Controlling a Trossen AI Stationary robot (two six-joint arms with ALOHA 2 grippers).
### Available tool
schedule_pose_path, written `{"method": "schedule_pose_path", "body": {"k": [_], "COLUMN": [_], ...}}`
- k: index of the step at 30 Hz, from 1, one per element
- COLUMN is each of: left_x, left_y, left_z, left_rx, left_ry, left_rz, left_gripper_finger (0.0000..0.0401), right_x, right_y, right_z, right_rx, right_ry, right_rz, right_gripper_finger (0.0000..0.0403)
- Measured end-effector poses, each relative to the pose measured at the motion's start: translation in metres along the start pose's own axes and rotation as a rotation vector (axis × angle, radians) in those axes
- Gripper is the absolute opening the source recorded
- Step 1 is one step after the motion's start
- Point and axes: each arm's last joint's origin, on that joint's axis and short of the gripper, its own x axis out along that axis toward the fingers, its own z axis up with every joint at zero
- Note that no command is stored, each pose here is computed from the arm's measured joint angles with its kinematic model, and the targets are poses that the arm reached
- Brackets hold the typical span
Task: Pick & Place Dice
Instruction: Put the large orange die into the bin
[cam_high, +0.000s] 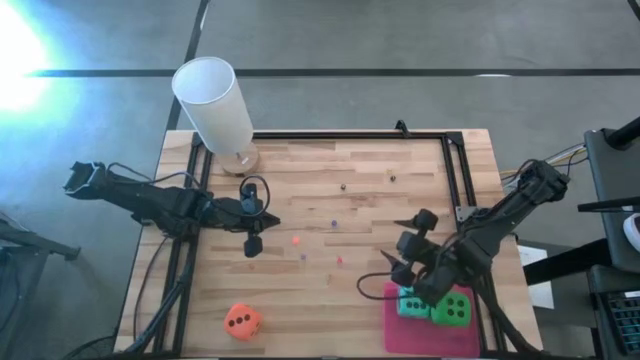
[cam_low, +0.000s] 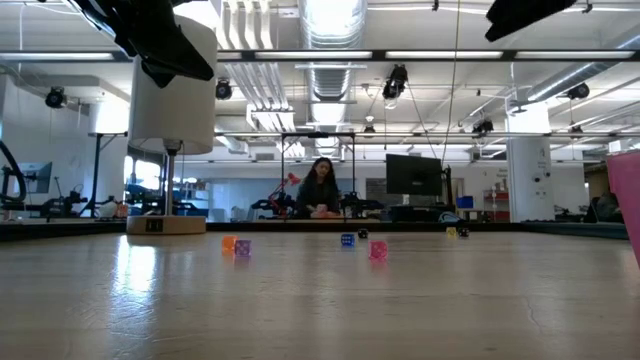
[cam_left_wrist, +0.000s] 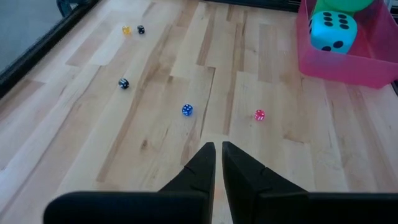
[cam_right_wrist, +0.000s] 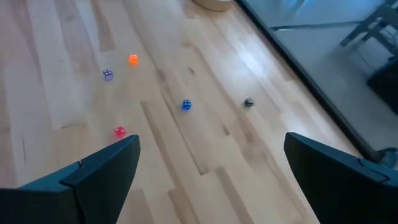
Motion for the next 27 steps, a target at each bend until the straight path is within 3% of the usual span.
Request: {"method": "schedule_pose_path", "body": {"k": [15,27], "left_x": [-0.020,-0.041], "left_y": [-0.021,-0.049], "left_z": [0.007,-0.006], "left_rx": [-0.034,-0.196], "left_ry": [0.108,0.234], "left_rz": [-0.149,-0.236], "left_gripper_finger": [0.0036,0.0036], "right_x": [0.027,0.050], "right_y": [0.014,0.020], "right_z": [-0.006,0.000], "right_rx": [-0.050,-0.090], "right_ry": [0.013,-0.032], "right_rz": [0.159,0.351], "right_gripper_finger": [0.0396,0.0396]}}
